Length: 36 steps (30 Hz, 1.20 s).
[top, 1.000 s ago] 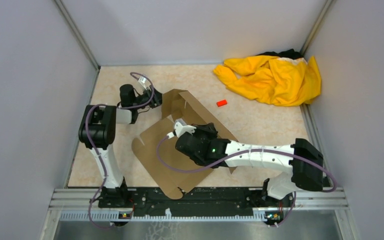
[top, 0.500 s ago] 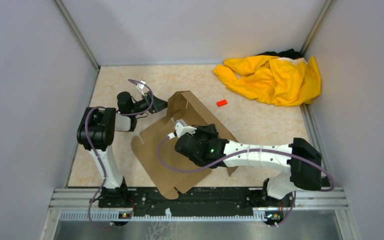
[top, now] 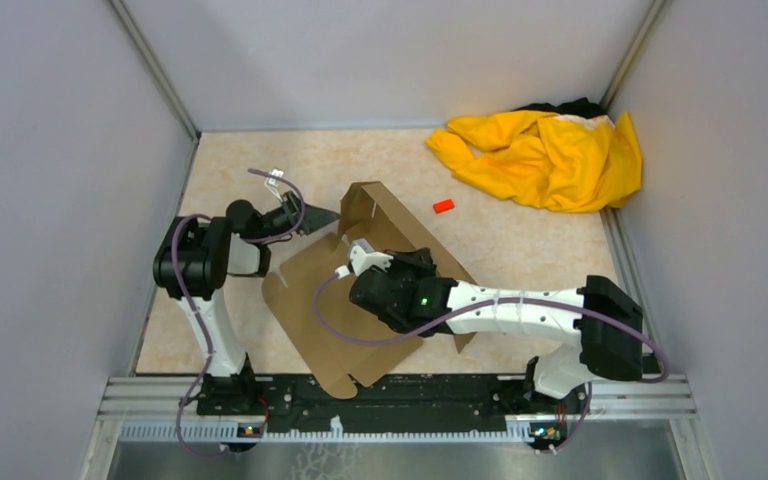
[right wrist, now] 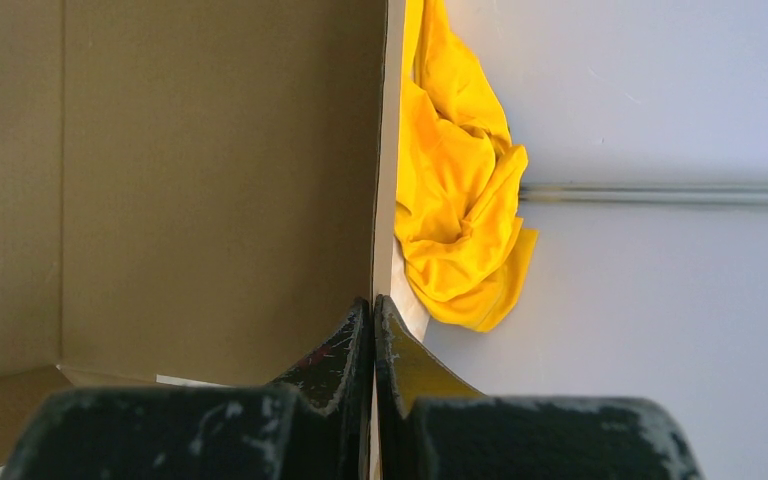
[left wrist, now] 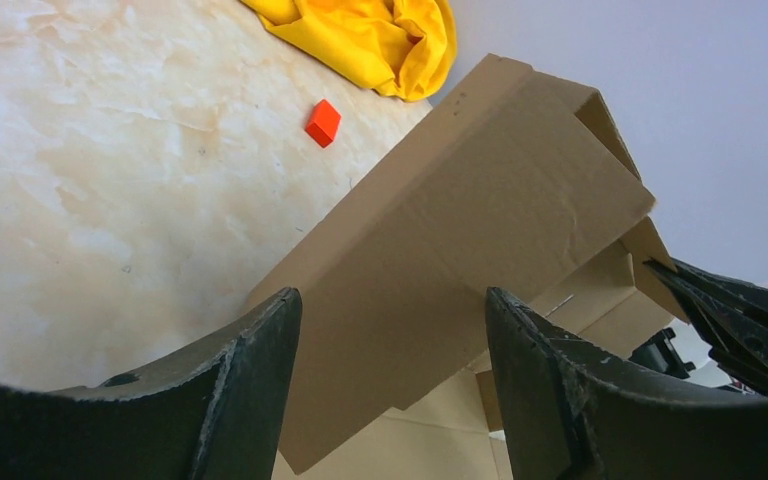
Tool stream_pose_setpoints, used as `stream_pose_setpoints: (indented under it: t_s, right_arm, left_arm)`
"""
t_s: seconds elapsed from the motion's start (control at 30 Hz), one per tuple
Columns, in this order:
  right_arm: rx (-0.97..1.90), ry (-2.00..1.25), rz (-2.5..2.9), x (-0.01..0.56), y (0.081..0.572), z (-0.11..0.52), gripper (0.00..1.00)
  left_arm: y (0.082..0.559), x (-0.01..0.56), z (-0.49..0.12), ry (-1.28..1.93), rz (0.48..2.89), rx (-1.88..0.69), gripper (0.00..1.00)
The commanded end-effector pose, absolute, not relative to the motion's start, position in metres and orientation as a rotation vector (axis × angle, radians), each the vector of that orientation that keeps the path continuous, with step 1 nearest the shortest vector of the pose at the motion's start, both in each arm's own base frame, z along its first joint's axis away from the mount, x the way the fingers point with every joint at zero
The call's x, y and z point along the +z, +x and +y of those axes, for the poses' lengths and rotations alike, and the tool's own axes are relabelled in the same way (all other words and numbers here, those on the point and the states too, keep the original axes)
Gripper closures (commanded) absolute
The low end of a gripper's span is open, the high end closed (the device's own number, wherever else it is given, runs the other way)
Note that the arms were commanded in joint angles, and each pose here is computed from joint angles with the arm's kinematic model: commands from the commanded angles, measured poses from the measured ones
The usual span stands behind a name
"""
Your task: Fold the paper box
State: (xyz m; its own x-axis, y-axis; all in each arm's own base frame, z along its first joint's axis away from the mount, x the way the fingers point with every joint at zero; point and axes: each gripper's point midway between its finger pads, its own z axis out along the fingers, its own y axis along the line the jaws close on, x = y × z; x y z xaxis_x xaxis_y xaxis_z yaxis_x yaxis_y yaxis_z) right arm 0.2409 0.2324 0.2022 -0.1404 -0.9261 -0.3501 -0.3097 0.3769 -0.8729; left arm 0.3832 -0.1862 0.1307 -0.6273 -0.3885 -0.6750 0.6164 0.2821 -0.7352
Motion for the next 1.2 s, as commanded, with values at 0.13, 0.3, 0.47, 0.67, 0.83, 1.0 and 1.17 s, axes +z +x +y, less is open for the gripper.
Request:
stream_pose_setpoints:
  t_s: [0.13, 0.3, 0.47, 0.67, 0.83, 1.0, 1.17]
  right_arm:
    - [-0.71, -1.139, 1.662, 0.203, 0.234, 0.256, 1.0]
    - [-0.696, -1.17, 1.654, 0.2, 0.23, 0.261, 1.0]
    - [-0.687, -1.198, 1.647, 0.199, 0.228, 0.266, 1.0]
    - [-0.678, -1.214, 1.643, 0.2, 0.226, 0.269, 1.0]
    - [-0.666, -1.219, 1.646, 0.199, 0.225, 0.271, 1.0]
    - [-0.652, -1.223, 1.65, 0.199, 0.225, 0.272, 1.0]
    - [-0.652, -1.229, 1.65, 0.198, 0.224, 0.272, 1.0]
  left_arm:
    - [0.371, 0.133, -0.186, 0.297, 1.62, -1.481, 0.24]
    - [0.373, 0.132, -0.185, 0.289, 1.618, -1.449, 0.23]
    - [0.38, 0.126, -0.191, 0.307, 1.661, -1.361, 0.23]
    - [0.388, 0.108, -0.204, 0.356, 1.778, -1.191, 0.23]
    - [0.387, 0.107, -0.205, 0.366, 1.768, -1.18, 0.23]
    - [0.39, 0.106, -0.206, 0.37, 1.77, -1.108, 0.23]
    - [0.391, 0.104, -0.205, 0.36, 1.779, -1.032, 0.23]
